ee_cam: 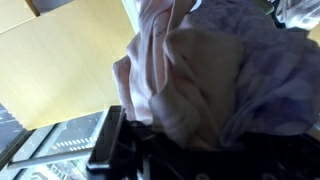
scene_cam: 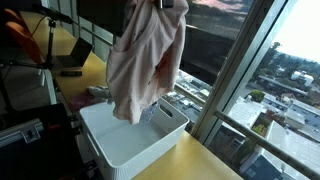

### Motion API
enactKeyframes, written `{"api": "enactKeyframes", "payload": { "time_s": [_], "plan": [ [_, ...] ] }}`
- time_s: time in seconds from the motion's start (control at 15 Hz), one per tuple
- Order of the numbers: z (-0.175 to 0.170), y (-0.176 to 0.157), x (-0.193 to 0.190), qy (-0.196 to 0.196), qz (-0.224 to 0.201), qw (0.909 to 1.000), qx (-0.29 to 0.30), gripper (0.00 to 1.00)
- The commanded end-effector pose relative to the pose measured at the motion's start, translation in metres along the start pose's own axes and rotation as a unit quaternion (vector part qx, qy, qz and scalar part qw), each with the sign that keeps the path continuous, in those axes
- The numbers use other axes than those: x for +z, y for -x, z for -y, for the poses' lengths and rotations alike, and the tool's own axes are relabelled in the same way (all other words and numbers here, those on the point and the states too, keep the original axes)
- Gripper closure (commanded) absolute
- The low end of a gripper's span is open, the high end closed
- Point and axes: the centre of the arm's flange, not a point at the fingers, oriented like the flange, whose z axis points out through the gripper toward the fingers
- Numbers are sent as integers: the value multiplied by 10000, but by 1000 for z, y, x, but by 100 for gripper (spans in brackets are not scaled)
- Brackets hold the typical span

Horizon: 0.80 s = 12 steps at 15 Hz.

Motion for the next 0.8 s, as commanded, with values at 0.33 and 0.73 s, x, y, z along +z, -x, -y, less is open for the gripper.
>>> {"api": "enactKeyframes", "payload": {
  "time_s": [0.33, 0.73],
  "plan": [
    [18, -2, 94, -49, 325, 9992, -228, 75],
    [9, -13, 100, 154, 225, 9990, -345, 39]
  ]
}}
